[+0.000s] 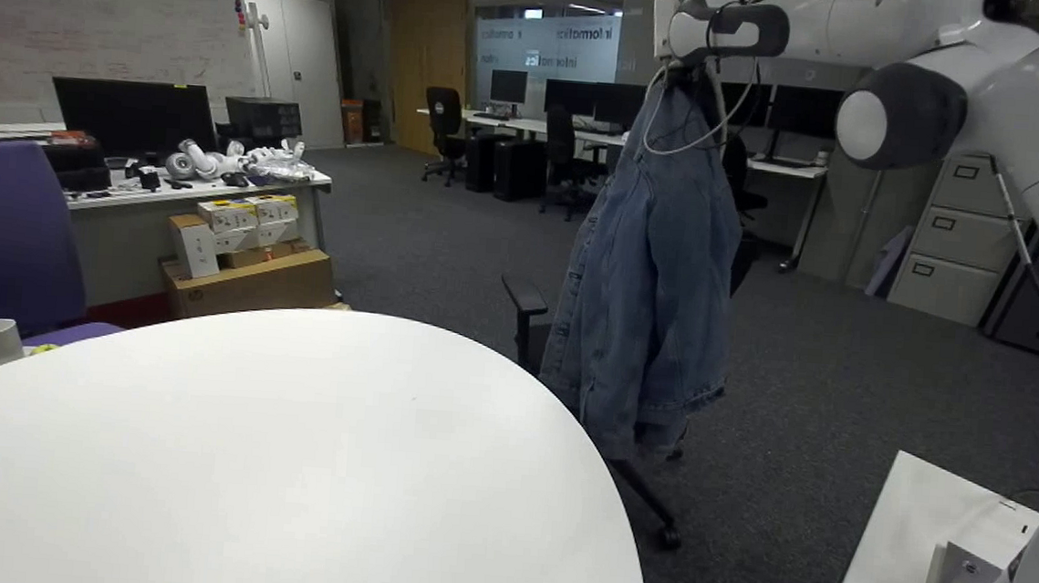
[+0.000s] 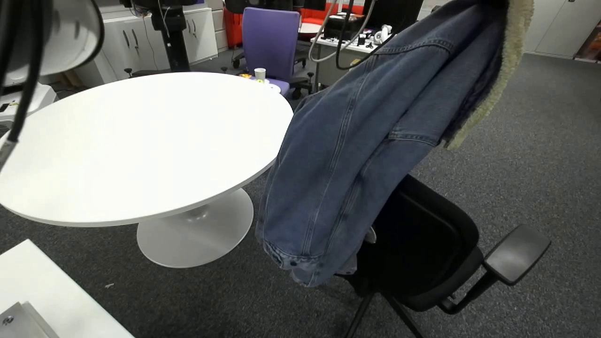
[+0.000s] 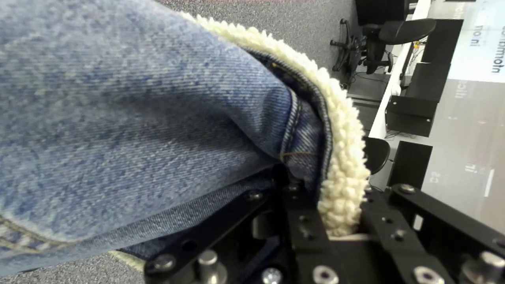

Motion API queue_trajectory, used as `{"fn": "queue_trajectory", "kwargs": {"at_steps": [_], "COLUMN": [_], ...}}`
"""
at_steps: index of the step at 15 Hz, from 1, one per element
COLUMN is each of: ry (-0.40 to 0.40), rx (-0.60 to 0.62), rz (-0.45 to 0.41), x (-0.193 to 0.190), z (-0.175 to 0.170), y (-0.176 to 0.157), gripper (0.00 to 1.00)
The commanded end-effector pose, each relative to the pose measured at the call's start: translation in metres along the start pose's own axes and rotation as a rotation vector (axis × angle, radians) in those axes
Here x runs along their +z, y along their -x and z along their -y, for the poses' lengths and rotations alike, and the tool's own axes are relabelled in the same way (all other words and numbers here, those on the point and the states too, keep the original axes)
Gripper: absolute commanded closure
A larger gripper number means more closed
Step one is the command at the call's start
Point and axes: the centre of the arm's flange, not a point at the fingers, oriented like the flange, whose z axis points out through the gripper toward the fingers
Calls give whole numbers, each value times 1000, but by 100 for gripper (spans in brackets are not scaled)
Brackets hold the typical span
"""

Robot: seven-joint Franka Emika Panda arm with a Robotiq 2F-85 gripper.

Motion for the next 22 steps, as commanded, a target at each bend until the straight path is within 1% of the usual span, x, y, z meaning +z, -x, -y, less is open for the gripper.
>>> {"fn": "queue_trajectory", "kwargs": {"at_steps": [1, 3, 4, 6, 8, 10, 12, 14, 17, 18, 20, 21, 22], "ry": [-79, -44, -15, 88, 217, 341, 431, 497, 562, 570, 532, 504, 457], "rx": [-62, -85, -95, -94, -84, -56, -36, -19, 9, 9, -21, -33, -53], "rz": [-17, 6, 22, 65, 122, 186, 219, 233, 233, 232, 245, 262, 294], "x": [47, 66, 78, 100, 111, 122, 130, 137, 141, 142, 129, 118, 98], "z": [58, 47, 38, 12, -25, -54, -70, -76, -79, -79, -69, -58, -39], "y": [23, 33, 36, 39, 37, 35, 32, 26, 13, 9, 7, 9, 12], "gripper": [97, 97, 97, 97, 97, 97, 97, 97, 97, 97, 97, 97, 97]}}
